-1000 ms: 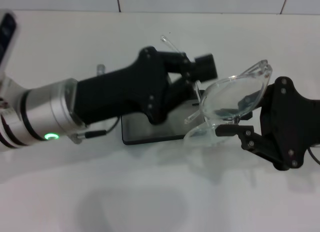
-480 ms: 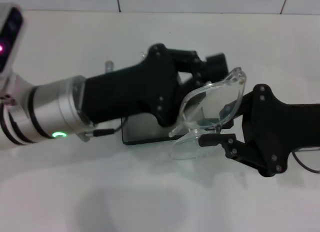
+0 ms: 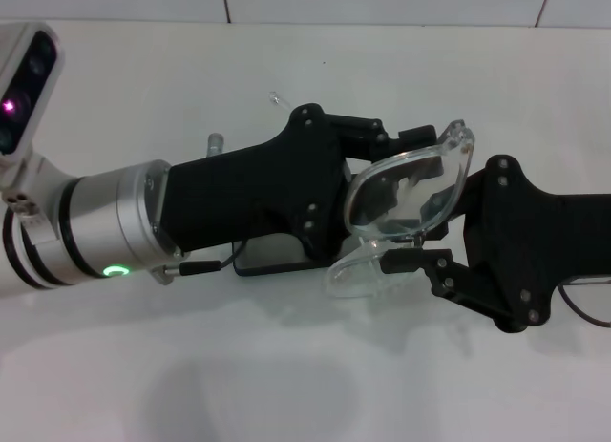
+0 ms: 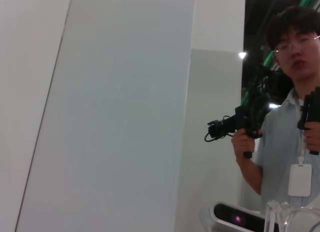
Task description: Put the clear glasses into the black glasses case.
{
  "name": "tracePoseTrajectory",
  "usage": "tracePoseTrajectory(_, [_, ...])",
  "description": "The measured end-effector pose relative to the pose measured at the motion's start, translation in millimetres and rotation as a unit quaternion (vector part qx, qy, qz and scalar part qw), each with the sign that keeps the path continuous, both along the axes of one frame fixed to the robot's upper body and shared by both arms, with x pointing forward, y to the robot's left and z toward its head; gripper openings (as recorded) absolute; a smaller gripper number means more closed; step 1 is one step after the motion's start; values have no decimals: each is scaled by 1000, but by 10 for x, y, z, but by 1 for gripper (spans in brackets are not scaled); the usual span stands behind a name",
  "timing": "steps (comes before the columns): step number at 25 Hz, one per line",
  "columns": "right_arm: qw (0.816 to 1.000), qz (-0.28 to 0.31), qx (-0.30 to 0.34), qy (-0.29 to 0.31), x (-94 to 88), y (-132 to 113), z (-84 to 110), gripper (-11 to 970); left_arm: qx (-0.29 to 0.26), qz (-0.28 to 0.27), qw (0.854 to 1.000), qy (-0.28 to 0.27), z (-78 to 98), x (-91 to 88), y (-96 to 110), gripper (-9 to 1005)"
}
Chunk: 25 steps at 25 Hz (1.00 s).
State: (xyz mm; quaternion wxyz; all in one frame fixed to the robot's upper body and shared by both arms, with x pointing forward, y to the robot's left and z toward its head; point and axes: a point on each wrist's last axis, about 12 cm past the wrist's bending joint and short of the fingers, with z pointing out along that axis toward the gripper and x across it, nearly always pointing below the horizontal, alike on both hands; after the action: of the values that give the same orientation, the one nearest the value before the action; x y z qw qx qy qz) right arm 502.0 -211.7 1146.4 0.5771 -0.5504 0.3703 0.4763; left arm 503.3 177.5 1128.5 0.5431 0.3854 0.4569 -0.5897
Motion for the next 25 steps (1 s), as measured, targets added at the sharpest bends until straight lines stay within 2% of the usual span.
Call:
tracePoseTrajectory(5, [1000, -1, 0, 0, -4, -6, -4, 97, -14, 10, 1000, 0, 21, -2, 28, 55])
tracePoseTrajectory(10, [1000, -9, 13, 7, -15, -53, -13, 97, -43, 53, 998, -5, 44, 9, 163, 55])
tracePoseTrajectory(16, [995, 10, 92, -28, -219, -299, 139, 96, -62, 130, 990, 8, -3, 27, 464, 55])
tracePoseTrajectory(20, [988, 43, 138, -52, -345, -438, 254, 96, -61, 140, 988, 20, -60, 27, 483, 55])
tracePoseTrajectory(25, [986, 77, 136, -60, -361, -340, 297, 96, -57, 129, 990, 23, -62, 54, 427, 55])
